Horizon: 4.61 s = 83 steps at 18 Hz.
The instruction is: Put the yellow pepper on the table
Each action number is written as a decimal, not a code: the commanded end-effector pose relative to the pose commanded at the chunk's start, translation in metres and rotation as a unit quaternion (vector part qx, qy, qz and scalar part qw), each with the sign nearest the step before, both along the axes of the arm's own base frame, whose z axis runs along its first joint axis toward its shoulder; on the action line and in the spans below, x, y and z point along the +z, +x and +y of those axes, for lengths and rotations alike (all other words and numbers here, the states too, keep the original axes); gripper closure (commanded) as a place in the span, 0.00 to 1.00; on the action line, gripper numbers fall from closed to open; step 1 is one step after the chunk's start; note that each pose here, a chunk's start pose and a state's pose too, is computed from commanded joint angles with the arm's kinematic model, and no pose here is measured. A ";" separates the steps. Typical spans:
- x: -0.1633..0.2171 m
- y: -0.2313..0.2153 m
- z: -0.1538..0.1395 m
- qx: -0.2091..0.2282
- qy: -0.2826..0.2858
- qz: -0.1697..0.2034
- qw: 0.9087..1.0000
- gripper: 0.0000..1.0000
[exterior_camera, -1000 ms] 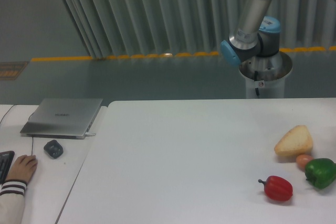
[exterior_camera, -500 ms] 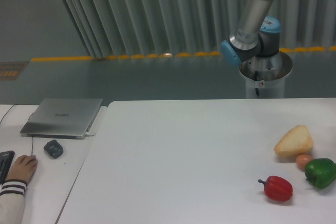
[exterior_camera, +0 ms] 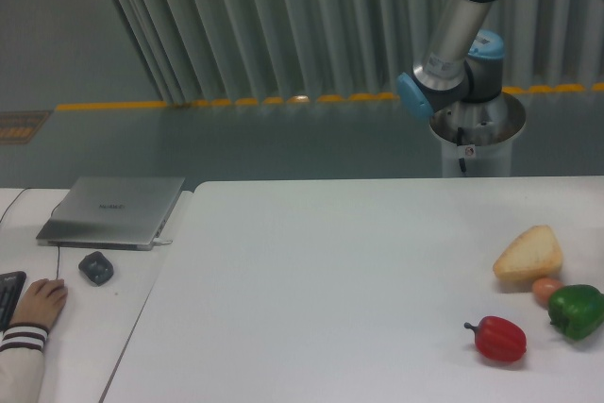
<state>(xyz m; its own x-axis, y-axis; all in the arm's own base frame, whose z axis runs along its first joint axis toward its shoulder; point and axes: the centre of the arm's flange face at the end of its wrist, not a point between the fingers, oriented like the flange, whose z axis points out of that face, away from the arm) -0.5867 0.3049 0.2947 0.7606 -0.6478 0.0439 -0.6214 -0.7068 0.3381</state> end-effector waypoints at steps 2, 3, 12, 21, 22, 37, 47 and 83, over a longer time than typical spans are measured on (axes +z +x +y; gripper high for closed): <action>-0.004 0.000 0.001 0.001 -0.001 -0.002 1.000 0.00; -0.004 0.000 0.001 0.001 -0.001 -0.002 1.000 0.00; -0.008 -0.001 0.004 0.017 0.003 0.000 1.000 0.13; -0.001 -0.002 0.003 0.037 -0.002 -0.013 0.999 0.65; 0.000 -0.002 0.003 0.038 -0.001 -0.012 0.999 0.68; 0.087 -0.010 0.015 0.176 0.134 -0.053 0.974 0.70; 0.096 0.006 0.060 0.321 0.192 -0.032 0.927 0.70; 0.022 0.083 0.203 0.610 0.240 -0.017 0.755 0.73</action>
<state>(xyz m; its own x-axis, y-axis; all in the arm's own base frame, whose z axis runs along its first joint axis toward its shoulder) -0.5039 0.5082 0.3167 0.8077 0.5865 0.0595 0.5885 -0.7963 -0.1402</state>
